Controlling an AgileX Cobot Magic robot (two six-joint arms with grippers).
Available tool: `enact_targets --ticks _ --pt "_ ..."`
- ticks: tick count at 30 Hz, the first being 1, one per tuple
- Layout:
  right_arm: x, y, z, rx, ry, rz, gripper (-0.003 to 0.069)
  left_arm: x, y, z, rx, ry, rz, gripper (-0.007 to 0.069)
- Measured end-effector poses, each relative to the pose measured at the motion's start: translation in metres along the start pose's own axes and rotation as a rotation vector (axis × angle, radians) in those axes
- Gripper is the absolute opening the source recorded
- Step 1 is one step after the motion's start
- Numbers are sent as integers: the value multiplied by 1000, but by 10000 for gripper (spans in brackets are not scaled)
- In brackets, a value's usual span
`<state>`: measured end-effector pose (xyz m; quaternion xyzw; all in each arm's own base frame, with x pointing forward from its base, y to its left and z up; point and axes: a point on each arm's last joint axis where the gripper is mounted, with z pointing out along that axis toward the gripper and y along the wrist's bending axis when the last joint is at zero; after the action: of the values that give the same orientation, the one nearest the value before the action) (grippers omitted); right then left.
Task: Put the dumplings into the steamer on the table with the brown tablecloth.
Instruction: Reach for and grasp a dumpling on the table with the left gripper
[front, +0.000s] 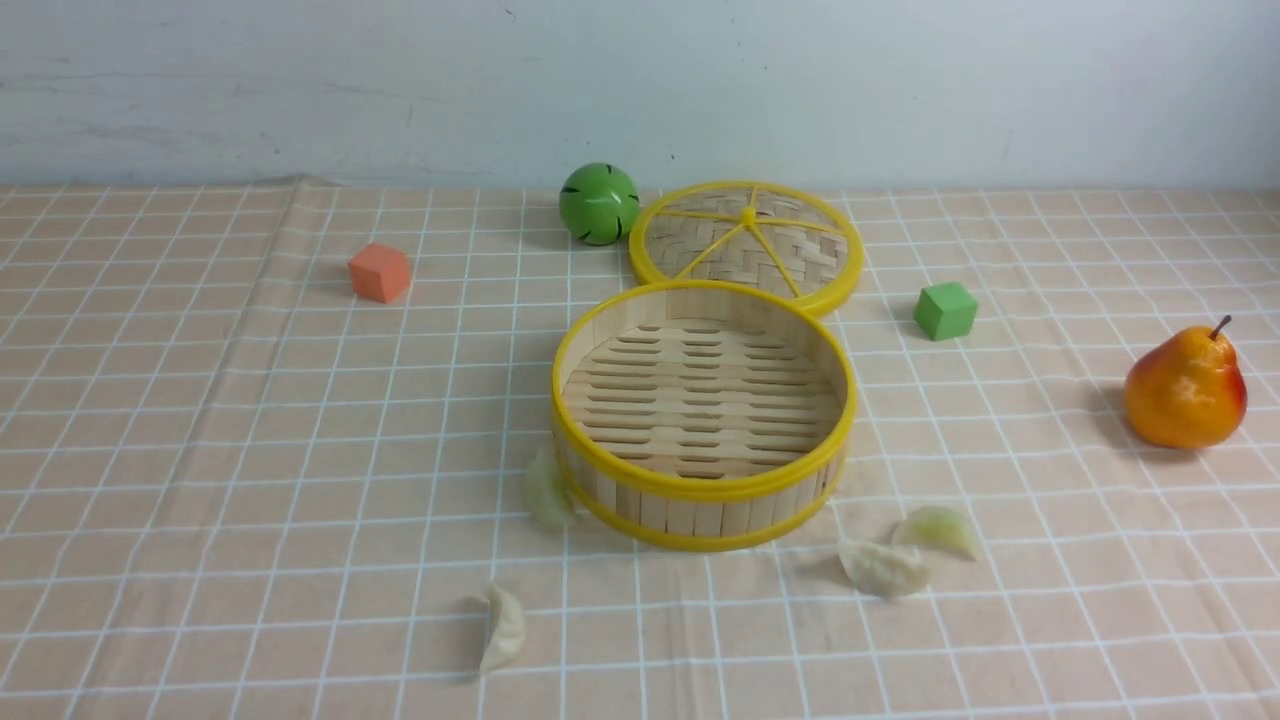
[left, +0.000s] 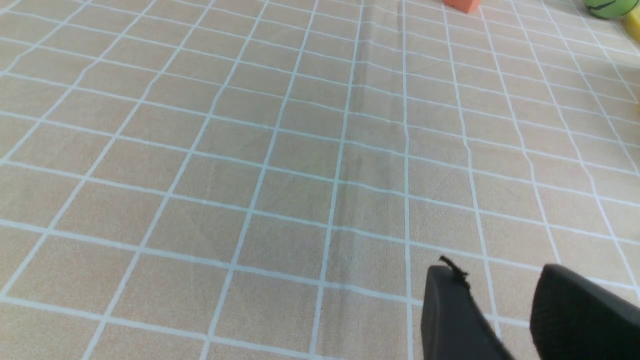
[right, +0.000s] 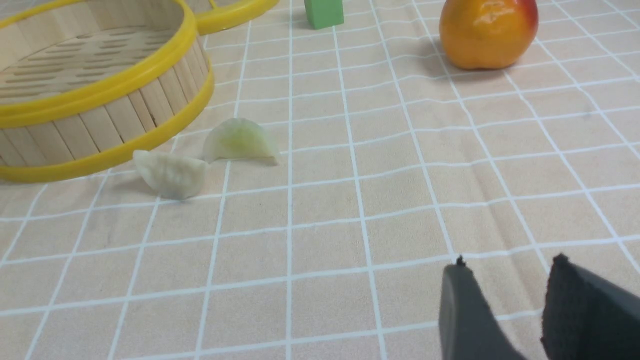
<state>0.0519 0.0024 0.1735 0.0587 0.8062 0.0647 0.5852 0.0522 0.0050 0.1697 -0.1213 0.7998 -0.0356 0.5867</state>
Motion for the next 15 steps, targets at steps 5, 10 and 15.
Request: enact_targets --ticks 5,10,15 --pt "0 0 0 0 0 0 239 1 -3 0 51 12 17 238" --pt "0 0 0 0 0 0 239 1 -6 0 109 24 36 238" --pt "0 0 0 0 0 0 239 1 -6 0 110 24 37 238"
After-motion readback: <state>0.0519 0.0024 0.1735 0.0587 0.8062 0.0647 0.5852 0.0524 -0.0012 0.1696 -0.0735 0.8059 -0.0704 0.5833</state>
